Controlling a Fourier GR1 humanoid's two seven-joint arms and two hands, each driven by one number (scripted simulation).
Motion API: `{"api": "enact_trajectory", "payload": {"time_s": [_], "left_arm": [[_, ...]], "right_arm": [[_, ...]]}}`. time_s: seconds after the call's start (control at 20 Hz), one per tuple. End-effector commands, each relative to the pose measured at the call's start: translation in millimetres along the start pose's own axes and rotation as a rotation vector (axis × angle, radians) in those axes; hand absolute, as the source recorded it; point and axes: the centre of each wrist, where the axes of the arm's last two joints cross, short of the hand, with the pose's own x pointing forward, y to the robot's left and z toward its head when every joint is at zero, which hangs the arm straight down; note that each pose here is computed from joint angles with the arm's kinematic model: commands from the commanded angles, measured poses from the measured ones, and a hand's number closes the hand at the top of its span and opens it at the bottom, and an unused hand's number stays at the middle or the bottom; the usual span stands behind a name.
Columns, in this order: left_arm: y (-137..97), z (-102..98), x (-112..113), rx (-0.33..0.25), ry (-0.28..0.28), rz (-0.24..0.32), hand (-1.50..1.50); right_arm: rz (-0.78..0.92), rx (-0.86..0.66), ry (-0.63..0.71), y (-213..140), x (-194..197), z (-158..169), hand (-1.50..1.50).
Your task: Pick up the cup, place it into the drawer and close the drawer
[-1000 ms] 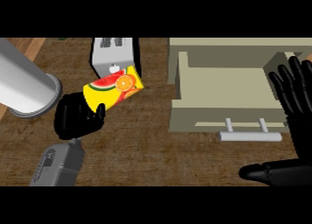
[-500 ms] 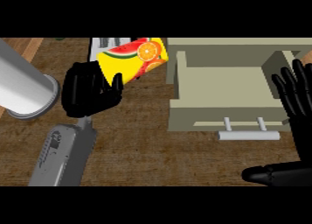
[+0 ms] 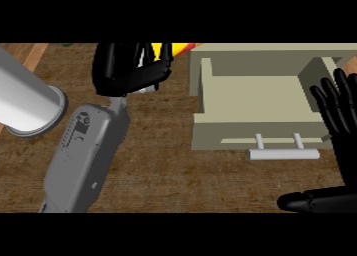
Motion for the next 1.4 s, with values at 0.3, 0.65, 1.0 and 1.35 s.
{"api": "enact_trajectory", "payload": {"time_s": [0.3,0.65,1.0,1.35], "left_arm": [[-39,-48,-4,-0.029,0.07,-0.072,1.5],[-70,-60,-17,-0.029,0.113,-0.116,1.5],[-75,-62,-39,-0.013,0.155,-0.14,1.5],[-93,-64,-43,-0.028,0.216,-0.197,1.5]], "right_arm": [[-0.011,-0.013,-0.014,-16,-9,-3,-1.5],[0.003,-0.007,0.006,-2,-2,5,-1.5],[0.012,0.001,-0.014,-10,-1,1,-1.5],[-0.019,0.019,-0.017,7,10,-10,-1.5]]}}
